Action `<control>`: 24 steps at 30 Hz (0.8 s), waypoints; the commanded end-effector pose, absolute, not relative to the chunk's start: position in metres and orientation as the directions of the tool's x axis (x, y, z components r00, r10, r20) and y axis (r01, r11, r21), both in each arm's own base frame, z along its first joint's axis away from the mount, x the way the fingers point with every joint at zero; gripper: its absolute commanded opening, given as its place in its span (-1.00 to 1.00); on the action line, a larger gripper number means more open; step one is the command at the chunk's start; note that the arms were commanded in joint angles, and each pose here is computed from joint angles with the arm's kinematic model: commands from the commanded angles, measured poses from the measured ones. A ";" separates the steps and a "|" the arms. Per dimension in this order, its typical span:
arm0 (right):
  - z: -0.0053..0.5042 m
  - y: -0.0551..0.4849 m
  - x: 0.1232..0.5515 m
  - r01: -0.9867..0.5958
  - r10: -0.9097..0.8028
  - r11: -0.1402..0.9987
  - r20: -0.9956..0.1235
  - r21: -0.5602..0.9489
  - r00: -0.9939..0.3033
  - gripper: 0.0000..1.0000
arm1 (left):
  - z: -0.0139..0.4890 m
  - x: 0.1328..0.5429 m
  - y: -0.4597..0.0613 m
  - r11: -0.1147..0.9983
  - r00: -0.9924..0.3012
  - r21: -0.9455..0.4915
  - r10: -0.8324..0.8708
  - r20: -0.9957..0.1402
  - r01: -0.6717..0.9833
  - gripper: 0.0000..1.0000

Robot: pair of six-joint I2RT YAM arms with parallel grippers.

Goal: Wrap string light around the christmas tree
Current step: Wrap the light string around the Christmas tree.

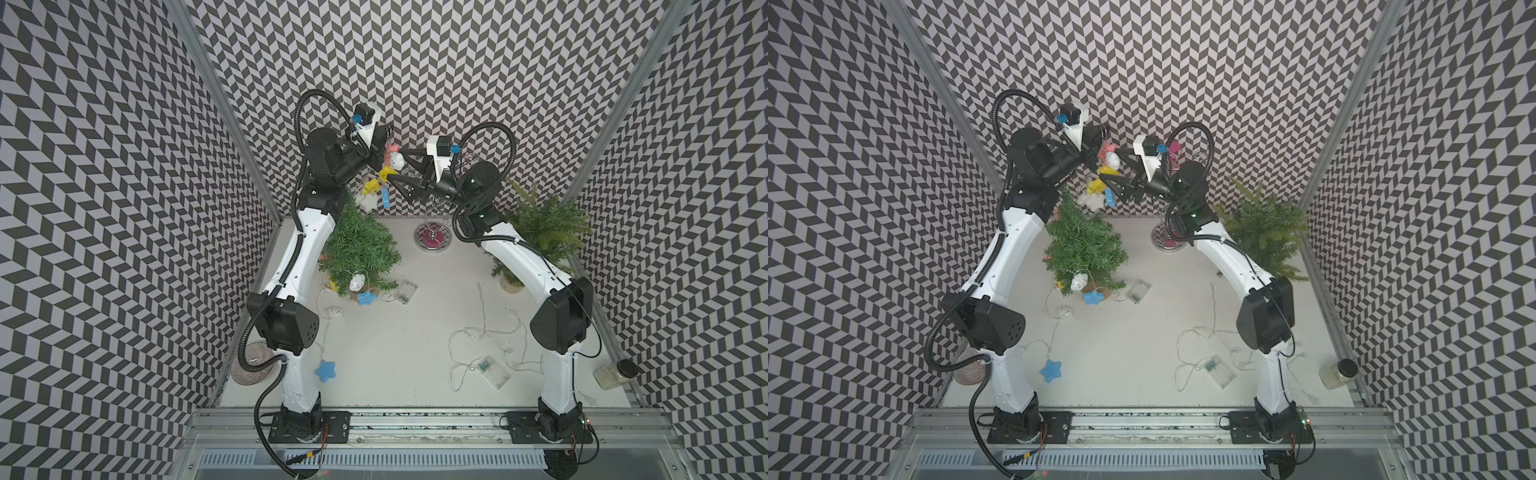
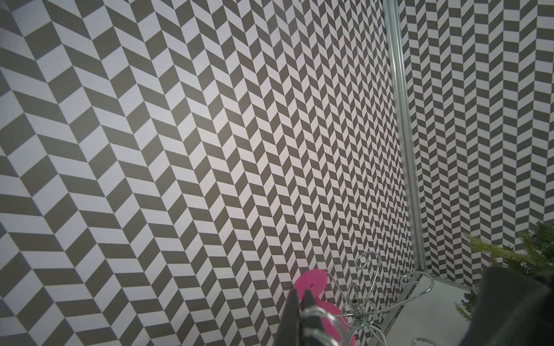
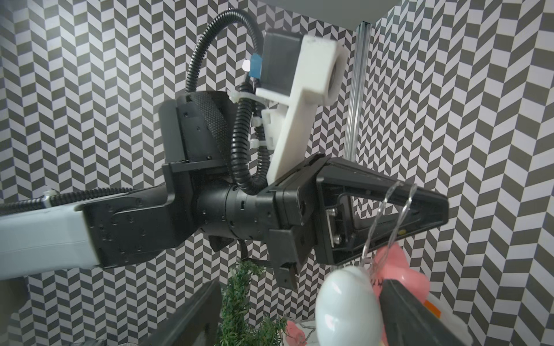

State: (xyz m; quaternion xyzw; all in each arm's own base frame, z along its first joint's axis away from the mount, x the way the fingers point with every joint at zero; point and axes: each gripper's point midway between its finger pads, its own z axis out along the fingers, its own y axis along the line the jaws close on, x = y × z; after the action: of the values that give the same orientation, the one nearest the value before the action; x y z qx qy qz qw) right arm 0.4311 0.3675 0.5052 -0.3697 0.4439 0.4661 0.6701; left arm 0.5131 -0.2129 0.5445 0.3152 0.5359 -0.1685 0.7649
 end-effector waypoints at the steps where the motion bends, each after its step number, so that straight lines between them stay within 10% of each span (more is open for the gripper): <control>1: 0.526 0.353 0.418 -0.956 0.313 0.283 -0.934 -0.079 0.170 0.68 | 0.560 0.499 -0.209 0.748 0.427 0.372 0.131 -0.895 0.550 -1.00; 17: 0.518 0.355 0.454 -0.966 0.269 0.249 -0.963 0.065 0.005 0.12 | 0.541 0.458 -0.243 0.661 0.559 0.535 0.205 -0.803 0.526 -1.00; 24: 0.499 0.339 0.458 -0.968 0.257 0.224 -0.965 0.113 -0.053 0.17 | 0.540 0.460 -0.243 0.670 0.557 0.528 0.202 -0.806 0.521 -1.00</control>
State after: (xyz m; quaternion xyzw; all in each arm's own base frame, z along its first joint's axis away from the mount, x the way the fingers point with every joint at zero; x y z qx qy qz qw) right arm 0.4680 0.3421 0.4937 -0.3366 0.5226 0.4966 0.6058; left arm 0.4754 -0.2432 0.5198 0.3909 0.4918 -0.1099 0.7702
